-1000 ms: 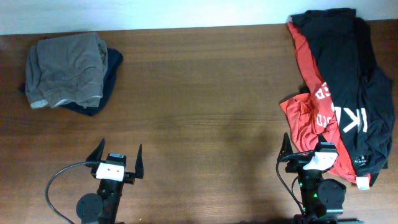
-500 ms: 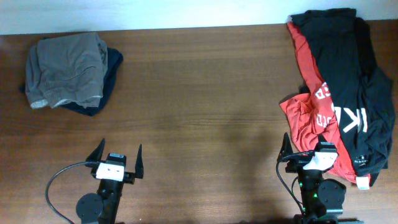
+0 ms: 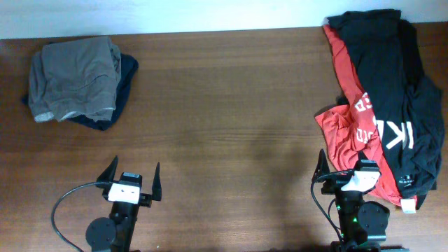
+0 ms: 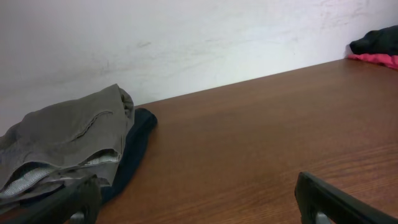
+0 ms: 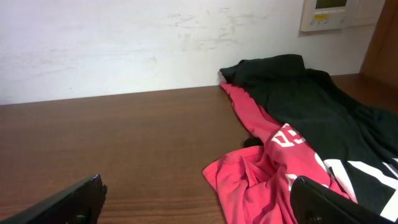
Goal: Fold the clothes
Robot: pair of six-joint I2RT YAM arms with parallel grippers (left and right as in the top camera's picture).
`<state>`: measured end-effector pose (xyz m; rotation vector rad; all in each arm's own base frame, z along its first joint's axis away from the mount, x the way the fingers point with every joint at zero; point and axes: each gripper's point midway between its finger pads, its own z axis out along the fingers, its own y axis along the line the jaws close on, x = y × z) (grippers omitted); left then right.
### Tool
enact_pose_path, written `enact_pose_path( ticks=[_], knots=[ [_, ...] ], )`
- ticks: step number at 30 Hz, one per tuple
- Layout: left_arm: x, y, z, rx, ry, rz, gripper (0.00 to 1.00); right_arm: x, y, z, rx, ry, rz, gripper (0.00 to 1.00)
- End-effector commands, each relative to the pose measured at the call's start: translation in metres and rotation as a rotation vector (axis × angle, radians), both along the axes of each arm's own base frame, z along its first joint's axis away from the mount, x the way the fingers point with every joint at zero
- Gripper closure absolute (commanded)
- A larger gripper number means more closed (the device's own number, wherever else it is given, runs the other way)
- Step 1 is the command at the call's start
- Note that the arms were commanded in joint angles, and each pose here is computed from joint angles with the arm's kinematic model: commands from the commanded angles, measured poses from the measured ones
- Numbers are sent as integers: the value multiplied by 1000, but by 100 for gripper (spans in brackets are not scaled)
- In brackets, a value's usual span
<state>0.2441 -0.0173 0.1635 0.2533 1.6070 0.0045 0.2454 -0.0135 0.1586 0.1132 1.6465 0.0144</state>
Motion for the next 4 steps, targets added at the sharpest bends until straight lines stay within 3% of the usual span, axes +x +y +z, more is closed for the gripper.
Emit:
enact_pose_path(
  ticks=[1, 4],
  knots=[
    [0, 0, -1, -4, 0, 2, 1, 0, -2, -3, 6, 0, -7, 1],
    [0, 0, -2, -4, 1, 2, 1, 0, -2, -3, 6, 0, -7, 1]
  ],
)
